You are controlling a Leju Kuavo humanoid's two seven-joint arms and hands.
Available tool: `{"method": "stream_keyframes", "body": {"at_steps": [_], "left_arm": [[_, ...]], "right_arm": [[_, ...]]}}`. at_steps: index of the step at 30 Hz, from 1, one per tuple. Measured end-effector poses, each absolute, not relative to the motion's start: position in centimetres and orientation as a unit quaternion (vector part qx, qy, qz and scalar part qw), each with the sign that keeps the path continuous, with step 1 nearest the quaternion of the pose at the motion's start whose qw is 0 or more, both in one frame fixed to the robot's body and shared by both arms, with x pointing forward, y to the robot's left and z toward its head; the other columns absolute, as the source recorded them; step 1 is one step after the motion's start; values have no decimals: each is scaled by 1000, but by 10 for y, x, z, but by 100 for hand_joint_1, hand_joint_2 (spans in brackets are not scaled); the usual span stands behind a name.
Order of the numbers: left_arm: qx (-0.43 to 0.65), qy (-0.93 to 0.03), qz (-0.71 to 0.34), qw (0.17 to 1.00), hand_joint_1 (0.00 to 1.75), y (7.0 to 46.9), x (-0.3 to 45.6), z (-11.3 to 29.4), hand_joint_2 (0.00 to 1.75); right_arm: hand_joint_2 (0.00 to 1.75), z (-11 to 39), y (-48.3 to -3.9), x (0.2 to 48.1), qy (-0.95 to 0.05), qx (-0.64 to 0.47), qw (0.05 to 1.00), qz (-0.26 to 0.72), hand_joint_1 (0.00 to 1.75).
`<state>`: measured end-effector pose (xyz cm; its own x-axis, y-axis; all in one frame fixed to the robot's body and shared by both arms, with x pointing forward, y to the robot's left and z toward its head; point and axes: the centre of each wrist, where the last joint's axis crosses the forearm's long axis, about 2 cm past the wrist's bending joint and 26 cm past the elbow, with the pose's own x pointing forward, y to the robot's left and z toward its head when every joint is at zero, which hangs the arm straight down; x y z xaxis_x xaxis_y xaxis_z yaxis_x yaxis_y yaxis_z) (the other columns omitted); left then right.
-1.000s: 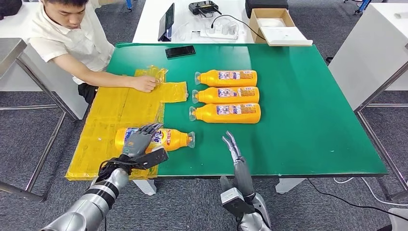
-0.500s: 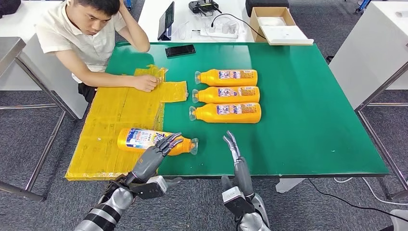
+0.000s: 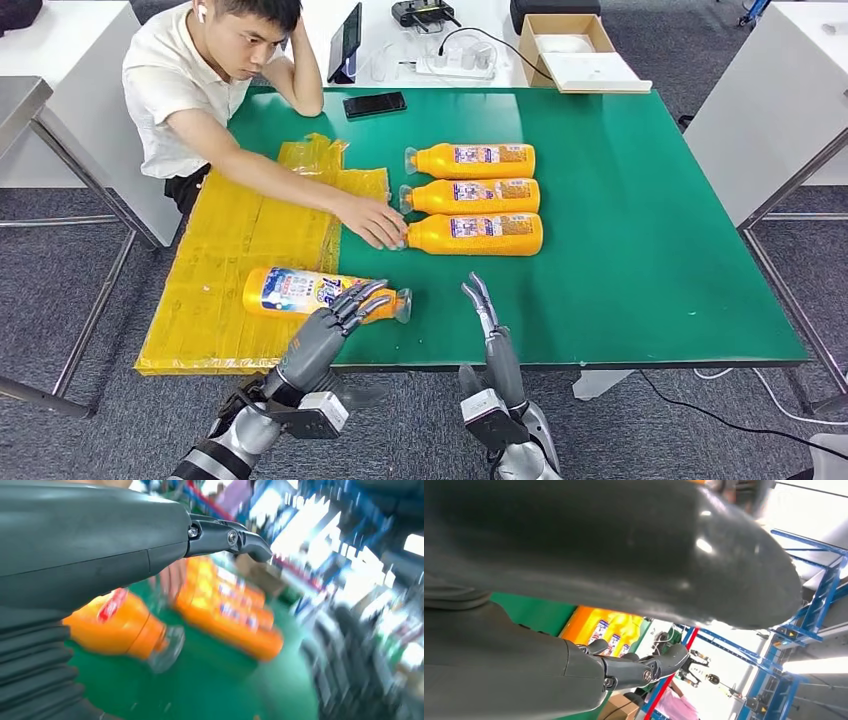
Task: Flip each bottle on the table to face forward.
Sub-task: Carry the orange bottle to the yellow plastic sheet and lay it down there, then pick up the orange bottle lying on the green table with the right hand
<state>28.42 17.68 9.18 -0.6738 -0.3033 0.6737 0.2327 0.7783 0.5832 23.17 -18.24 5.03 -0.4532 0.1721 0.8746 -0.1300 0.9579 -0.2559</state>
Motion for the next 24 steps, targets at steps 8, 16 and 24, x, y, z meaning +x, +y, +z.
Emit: {"method": "stream_keyframes", "body": {"at_steps": [8, 16, 24], "left_arm": [[-10, -898, -95, 429, 0, 151, 272, 120, 175], [-67, -880, 95, 461, 0, 151, 248, 137, 175], [-27, -884, 124, 450, 0, 163, 230, 139, 175]], "right_arm": [[0, 47, -183, 226, -839, -38, 524, 138, 0], [175, 28, -216, 227, -797, -217, 495, 270, 0], [175, 19, -307, 257, -677, -380, 522, 354, 0]]}}
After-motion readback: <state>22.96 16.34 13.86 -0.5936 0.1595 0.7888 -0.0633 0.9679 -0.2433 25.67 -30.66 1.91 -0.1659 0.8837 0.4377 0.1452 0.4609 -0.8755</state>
